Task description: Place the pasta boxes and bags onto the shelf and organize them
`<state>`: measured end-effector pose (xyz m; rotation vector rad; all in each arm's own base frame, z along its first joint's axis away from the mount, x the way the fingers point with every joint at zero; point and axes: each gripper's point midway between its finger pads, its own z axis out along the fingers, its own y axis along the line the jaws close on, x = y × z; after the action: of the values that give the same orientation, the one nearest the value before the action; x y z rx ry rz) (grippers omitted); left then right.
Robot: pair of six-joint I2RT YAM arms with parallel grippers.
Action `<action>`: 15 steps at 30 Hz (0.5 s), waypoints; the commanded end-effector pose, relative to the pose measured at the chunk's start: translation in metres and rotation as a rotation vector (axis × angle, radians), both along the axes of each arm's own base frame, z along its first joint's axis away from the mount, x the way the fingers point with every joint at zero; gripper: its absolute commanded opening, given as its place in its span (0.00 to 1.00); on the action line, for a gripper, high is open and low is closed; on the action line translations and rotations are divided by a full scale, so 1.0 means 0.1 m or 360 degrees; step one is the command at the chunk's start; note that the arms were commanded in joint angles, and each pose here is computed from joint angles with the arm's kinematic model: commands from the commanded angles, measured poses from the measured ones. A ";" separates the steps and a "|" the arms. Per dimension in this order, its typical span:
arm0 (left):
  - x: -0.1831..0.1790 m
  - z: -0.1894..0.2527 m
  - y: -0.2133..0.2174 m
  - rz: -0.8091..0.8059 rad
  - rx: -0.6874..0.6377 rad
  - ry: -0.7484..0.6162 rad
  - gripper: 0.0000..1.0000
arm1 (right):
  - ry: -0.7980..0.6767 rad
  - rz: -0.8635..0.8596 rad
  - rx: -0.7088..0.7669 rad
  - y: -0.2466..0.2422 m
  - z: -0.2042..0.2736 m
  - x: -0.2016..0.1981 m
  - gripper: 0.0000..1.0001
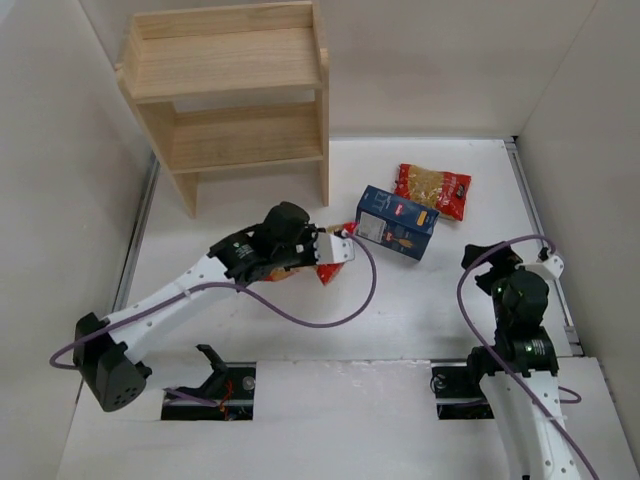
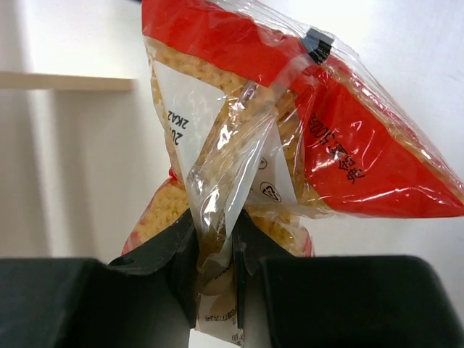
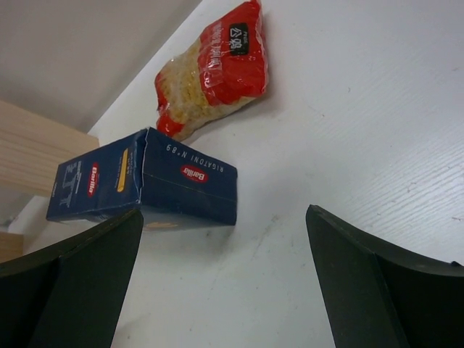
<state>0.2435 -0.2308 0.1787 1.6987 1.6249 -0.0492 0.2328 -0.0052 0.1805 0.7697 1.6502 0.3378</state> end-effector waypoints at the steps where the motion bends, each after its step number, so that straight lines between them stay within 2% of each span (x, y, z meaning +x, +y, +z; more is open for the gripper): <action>1: 0.39 1.35 0.03 0.0144 -0.0330 -0.0529 0.02 | -0.0091 0.0017 -0.0048 0.00 0.29 0.13 1.00; 5: 0.56 2.42 0.34 0.0278 -0.0444 -0.0909 0.02 | -0.0045 0.0073 -0.0076 0.08 0.35 0.29 1.00; 6: 0.59 2.87 0.45 0.0304 -0.0488 -0.1068 0.03 | -0.0040 0.0089 -0.0078 0.11 0.39 0.34 1.00; 8: 0.63 3.39 0.60 0.0323 -0.0510 -0.1274 0.03 | -0.0043 0.0110 -0.0078 0.15 0.43 0.44 1.00; 15: 1.04 4.74 1.21 0.0286 -0.0346 -0.2093 0.05 | -0.0009 0.0239 -0.0083 0.43 0.46 0.78 1.00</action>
<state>0.3509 -0.1381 0.5490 1.0967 1.0347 0.5302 0.2894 0.0262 0.1833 0.6705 1.8194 0.3421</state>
